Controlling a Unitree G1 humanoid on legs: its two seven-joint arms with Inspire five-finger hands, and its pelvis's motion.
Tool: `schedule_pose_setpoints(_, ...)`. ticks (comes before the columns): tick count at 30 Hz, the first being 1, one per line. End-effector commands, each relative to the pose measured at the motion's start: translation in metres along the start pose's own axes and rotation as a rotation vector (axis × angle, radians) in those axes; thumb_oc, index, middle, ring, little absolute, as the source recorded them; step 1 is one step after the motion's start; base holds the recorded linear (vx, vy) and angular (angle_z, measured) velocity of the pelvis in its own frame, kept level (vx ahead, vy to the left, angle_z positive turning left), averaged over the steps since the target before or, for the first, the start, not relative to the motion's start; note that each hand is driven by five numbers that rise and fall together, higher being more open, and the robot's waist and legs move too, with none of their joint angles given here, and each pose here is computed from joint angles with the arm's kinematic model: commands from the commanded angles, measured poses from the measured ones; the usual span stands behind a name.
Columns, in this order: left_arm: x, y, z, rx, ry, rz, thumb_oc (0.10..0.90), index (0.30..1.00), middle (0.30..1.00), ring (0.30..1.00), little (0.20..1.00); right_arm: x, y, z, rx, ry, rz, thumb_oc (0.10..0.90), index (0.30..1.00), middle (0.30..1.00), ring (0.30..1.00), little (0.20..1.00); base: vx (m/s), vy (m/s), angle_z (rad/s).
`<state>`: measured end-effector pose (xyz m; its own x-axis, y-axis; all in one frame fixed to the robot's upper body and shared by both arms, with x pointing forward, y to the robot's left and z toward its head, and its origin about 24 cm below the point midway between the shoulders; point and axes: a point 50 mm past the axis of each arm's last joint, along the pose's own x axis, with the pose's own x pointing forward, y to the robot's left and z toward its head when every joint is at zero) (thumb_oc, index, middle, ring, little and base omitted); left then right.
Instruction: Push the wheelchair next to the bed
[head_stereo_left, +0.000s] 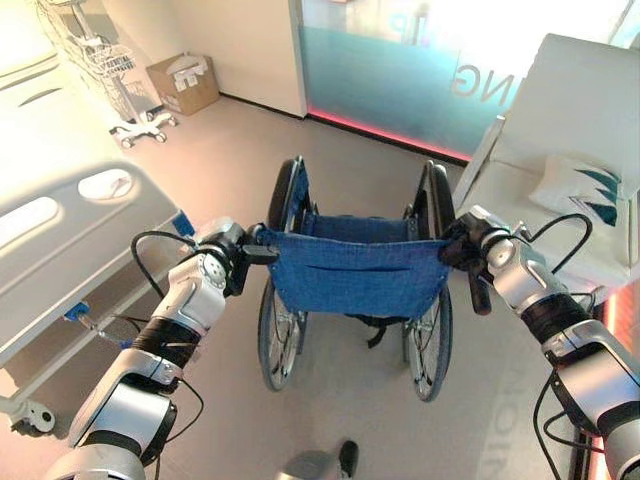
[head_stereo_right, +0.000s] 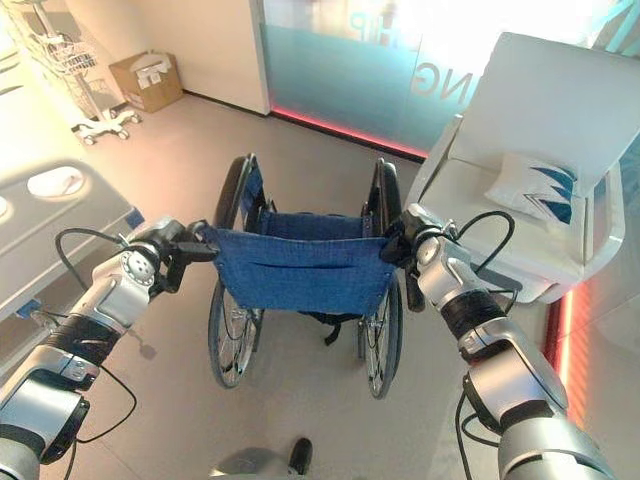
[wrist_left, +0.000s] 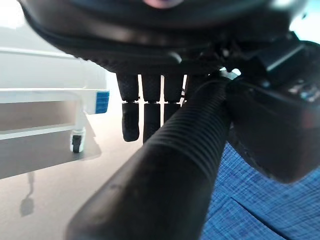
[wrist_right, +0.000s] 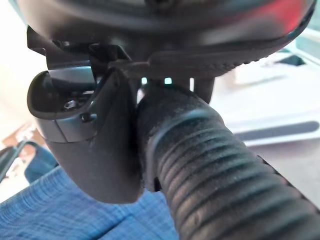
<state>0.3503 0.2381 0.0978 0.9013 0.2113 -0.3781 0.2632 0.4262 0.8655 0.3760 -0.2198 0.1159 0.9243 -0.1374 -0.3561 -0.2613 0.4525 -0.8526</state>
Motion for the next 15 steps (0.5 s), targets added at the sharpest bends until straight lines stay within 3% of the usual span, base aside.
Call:
schedule_pose_setpoints(1, -0.015, -0.096, -0.079, 0.016, 0.182, -0.371, 0.400, 0.300, 0.300, 0.300, 0.300, -0.015, -0.036, 0.003, -0.366, -0.149, -0.136, 0.400, 0.300, 0.300, 0.300, 0.300, 0.23, -0.194, 0.24)
schedule_pose_setpoints(15, -0.021, -0.095, -0.063, 0.013, 0.093, -0.424, 0.400, 0.300, 0.300, 0.300, 0.300, -0.048, -0.106, 0.037, -0.627, -0.196, -0.190, 0.400, 0.300, 0.300, 0.300, 0.300, 0.43, -0.326, 0.90)
